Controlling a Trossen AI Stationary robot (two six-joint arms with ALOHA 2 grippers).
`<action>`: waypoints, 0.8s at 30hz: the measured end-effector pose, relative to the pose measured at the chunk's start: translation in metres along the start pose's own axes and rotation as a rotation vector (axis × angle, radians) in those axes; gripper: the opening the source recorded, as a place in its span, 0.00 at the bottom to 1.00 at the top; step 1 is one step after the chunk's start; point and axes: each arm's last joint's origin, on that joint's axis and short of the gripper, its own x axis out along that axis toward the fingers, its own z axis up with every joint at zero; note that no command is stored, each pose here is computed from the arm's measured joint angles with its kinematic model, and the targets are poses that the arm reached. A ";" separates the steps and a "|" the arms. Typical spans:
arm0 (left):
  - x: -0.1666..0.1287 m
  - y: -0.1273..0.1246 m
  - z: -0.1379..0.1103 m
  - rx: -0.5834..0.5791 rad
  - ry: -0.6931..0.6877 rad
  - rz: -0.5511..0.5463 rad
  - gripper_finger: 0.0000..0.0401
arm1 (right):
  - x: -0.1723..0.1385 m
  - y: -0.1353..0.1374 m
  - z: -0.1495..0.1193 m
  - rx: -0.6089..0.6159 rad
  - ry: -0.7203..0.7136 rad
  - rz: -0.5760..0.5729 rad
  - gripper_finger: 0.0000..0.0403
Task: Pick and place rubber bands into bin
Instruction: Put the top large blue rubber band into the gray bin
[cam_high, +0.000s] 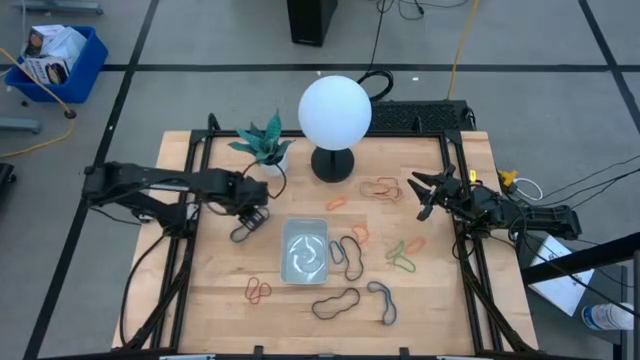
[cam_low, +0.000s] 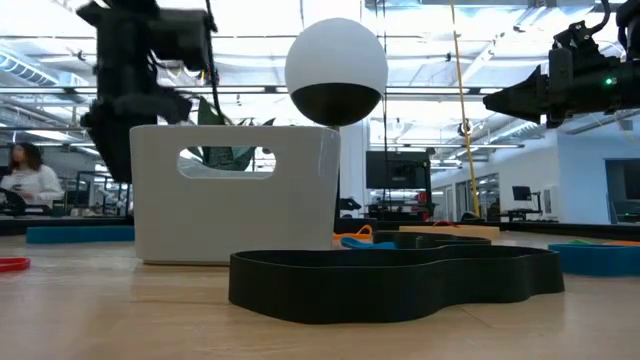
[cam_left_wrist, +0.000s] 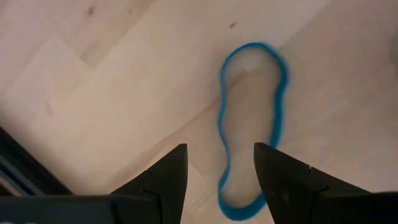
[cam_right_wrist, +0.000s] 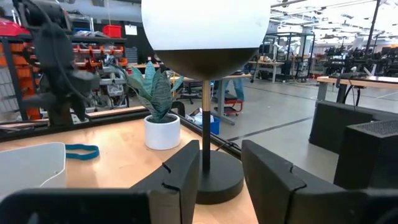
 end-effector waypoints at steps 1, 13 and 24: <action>0.004 0.000 0.003 -0.009 0.022 0.008 0.48 | 0.000 0.000 0.000 0.000 0.000 0.000 0.28; 0.037 0.002 0.022 -0.006 0.174 0.005 0.48 | 0.000 0.000 0.000 0.003 0.000 0.000 0.28; 0.061 -0.007 0.032 0.015 0.187 0.016 0.48 | 0.000 0.000 0.000 0.001 0.000 0.000 0.28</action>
